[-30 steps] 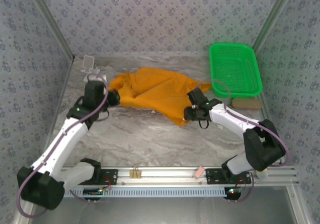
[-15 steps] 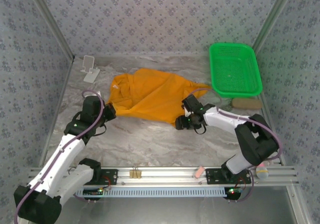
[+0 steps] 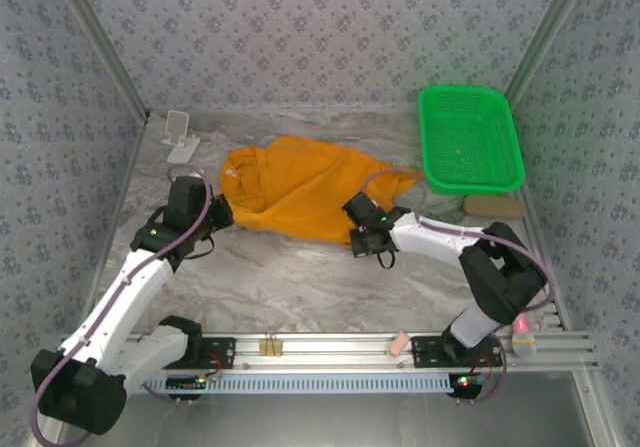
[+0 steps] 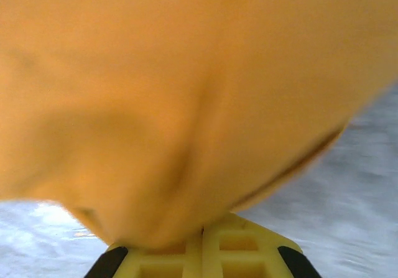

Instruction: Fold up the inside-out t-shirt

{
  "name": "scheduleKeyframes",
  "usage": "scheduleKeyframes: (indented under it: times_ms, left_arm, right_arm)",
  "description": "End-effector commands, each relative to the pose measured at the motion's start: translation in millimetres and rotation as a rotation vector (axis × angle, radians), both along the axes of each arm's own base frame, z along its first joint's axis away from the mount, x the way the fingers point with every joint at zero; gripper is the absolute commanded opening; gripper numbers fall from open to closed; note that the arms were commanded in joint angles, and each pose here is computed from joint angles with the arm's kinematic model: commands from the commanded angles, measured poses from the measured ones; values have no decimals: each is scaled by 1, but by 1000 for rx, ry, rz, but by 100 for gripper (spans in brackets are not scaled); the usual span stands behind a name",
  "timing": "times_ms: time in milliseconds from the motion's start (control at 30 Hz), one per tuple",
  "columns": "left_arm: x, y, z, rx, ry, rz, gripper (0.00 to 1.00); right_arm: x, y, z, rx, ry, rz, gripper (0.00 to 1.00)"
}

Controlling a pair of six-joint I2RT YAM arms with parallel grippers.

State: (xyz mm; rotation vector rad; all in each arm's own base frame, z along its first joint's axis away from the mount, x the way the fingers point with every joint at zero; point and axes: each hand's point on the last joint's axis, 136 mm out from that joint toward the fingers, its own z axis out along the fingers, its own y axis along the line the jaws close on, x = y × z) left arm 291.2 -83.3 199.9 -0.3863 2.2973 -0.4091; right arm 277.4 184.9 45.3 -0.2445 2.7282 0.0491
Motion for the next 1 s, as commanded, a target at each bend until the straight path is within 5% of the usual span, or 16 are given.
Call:
scheduleKeyframes:
  times_ms: [0,67,133,267,467,900,967]
  left_arm:
    - [6,28,49,123,-74,50,0]
    - [4,44,58,154,-93,93,0]
    - [5,46,57,119,-94,87,0]
    - [4,25,29,-2,-26,36,0]
    - [-5,20,-8,-48,59,37,0]
    - [-13,27,-12,-27,67,62,0]
    - [-11,25,-13,-36,61,60,0]
  right_arm:
    - [-1,-65,9,-95,16,-167,0]
    - [-6,-85,2,-78,42,-238,6]
    - [-15,-81,-2,-24,55,-220,42]
    - [-17,-60,21,117,23,-131,44]
    - [-10,12,57,385,-50,225,60]
    - [33,70,9,352,-77,195,65]
    - [44,78,-1,387,-84,162,42]
